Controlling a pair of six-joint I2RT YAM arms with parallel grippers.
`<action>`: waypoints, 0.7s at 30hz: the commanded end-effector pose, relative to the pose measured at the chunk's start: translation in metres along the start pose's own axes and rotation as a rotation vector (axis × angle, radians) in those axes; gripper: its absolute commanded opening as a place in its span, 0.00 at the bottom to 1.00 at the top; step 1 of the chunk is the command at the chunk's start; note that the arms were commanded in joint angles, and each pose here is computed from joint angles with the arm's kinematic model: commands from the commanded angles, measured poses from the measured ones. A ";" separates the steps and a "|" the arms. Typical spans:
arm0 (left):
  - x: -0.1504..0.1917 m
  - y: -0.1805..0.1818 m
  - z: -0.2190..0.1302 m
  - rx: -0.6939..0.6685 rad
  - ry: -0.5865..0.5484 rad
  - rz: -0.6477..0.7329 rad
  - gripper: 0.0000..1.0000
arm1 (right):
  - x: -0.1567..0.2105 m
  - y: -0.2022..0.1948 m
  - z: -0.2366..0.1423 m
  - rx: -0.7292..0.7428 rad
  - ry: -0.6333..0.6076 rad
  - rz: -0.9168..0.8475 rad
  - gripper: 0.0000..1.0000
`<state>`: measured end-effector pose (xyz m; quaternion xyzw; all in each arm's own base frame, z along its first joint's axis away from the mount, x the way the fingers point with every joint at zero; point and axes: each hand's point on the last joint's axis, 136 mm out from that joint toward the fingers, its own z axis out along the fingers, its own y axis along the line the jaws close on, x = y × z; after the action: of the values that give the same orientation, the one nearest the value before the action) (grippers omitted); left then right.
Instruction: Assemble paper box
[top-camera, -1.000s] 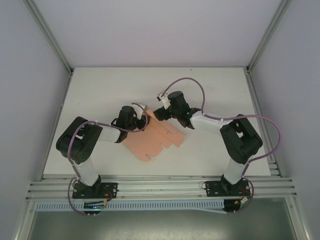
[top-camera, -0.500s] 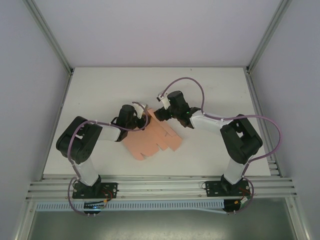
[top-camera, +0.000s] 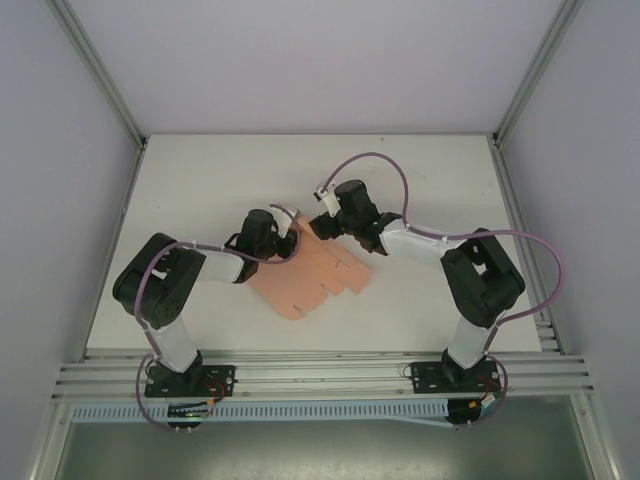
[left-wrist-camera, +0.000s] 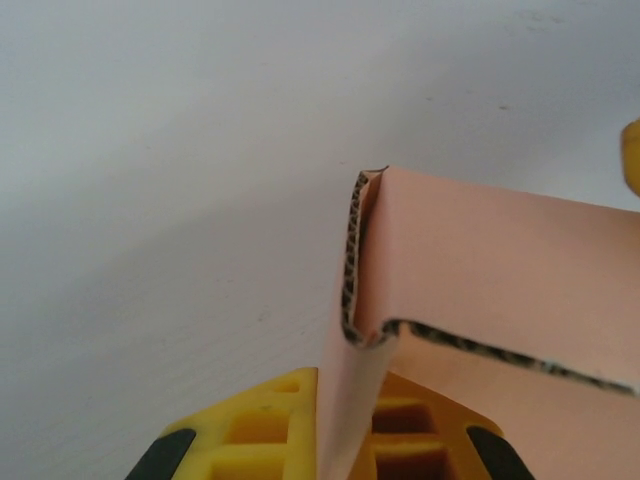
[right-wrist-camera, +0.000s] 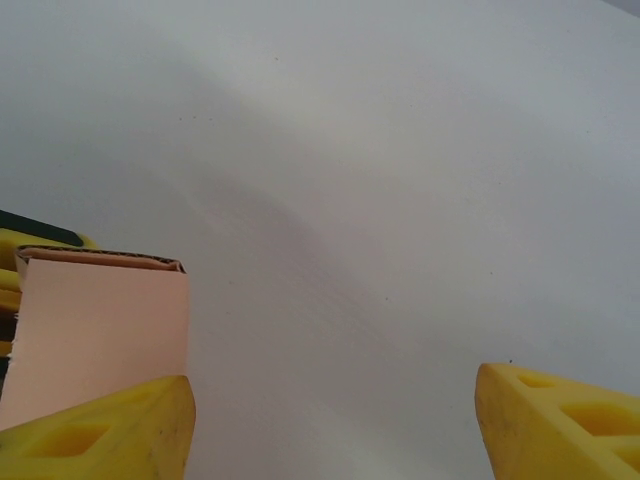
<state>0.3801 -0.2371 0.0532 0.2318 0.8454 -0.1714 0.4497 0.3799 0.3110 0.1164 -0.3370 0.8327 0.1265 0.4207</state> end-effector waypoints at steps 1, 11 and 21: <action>0.000 0.050 -0.009 -0.328 0.014 -0.015 0.00 | 0.051 0.029 0.007 -0.077 0.180 -0.036 0.75; 0.014 0.059 -0.013 -0.532 0.019 0.087 0.00 | 0.047 0.028 0.006 -0.056 0.164 -0.005 0.75; -0.042 0.027 -0.048 -0.339 -0.155 -0.074 0.00 | -0.010 0.006 -0.038 0.043 0.008 -0.001 0.81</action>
<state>0.3771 -0.2067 0.0681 0.1553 0.8530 -0.0343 0.4971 0.3692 0.3171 0.1307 -0.3307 0.8320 0.1295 0.4261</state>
